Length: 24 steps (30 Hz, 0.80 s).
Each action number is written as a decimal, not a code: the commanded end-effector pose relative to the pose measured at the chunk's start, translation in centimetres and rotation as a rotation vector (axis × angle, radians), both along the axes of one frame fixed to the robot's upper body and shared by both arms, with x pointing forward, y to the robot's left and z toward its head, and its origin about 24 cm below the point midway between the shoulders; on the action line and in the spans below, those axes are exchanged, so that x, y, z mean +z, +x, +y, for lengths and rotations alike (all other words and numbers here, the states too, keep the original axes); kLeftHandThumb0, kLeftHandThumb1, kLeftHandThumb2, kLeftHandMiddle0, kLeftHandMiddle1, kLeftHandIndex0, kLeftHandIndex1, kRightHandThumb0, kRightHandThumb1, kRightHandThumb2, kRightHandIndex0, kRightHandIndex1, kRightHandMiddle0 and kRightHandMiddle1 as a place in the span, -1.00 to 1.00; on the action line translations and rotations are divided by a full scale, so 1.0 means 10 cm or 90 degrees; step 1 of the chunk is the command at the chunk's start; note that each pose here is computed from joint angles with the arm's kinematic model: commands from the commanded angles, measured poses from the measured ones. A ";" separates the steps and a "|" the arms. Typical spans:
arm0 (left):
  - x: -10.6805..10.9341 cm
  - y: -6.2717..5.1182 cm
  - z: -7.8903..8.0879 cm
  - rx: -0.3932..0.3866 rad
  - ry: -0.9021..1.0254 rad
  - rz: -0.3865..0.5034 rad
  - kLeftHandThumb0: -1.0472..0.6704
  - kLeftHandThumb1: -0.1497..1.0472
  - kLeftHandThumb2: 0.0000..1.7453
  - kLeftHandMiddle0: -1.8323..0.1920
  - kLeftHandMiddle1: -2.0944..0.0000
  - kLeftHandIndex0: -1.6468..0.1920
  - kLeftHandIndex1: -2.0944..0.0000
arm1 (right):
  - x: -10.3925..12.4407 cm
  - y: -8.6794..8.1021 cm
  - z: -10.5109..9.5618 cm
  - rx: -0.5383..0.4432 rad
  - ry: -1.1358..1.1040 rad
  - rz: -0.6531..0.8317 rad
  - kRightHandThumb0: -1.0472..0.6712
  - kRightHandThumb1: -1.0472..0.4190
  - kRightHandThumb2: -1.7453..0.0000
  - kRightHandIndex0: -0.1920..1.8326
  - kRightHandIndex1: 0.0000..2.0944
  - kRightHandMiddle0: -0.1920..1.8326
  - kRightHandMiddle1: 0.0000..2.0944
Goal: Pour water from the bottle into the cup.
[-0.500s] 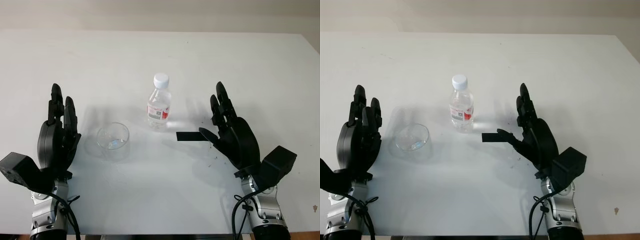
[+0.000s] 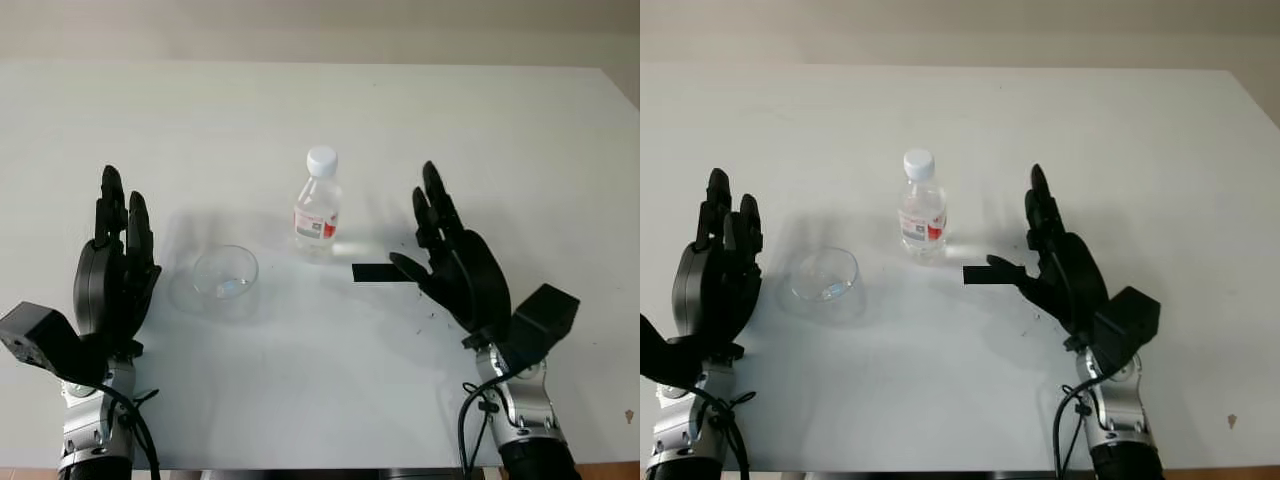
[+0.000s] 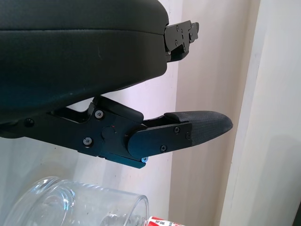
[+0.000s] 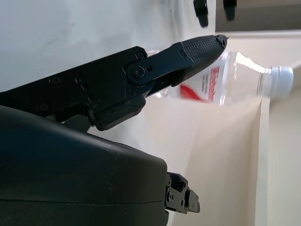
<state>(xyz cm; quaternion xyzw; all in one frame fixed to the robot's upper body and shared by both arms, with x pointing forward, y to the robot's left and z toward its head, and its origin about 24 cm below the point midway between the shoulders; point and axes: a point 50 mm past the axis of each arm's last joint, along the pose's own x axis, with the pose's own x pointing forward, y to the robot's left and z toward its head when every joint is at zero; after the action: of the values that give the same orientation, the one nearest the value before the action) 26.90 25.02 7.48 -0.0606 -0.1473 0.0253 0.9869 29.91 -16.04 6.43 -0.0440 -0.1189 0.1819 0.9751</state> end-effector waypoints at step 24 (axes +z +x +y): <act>0.00 0.03 0.01 0.003 -0.003 -0.009 -0.66 1.00 -0.37 1.00 1.00 1.00 1.00 | 0.27 0.60 0.87 0.157 0.005 0.034 -0.87 -0.82 0.94 -1.00 -1.00 -1.00 -1.00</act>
<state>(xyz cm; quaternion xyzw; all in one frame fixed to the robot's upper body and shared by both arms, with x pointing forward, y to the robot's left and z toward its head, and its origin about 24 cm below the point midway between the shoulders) 27.17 25.08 7.71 -0.0606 -0.1553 0.0255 0.9857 35.68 -7.73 8.62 -0.0207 -0.0910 0.2953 0.9508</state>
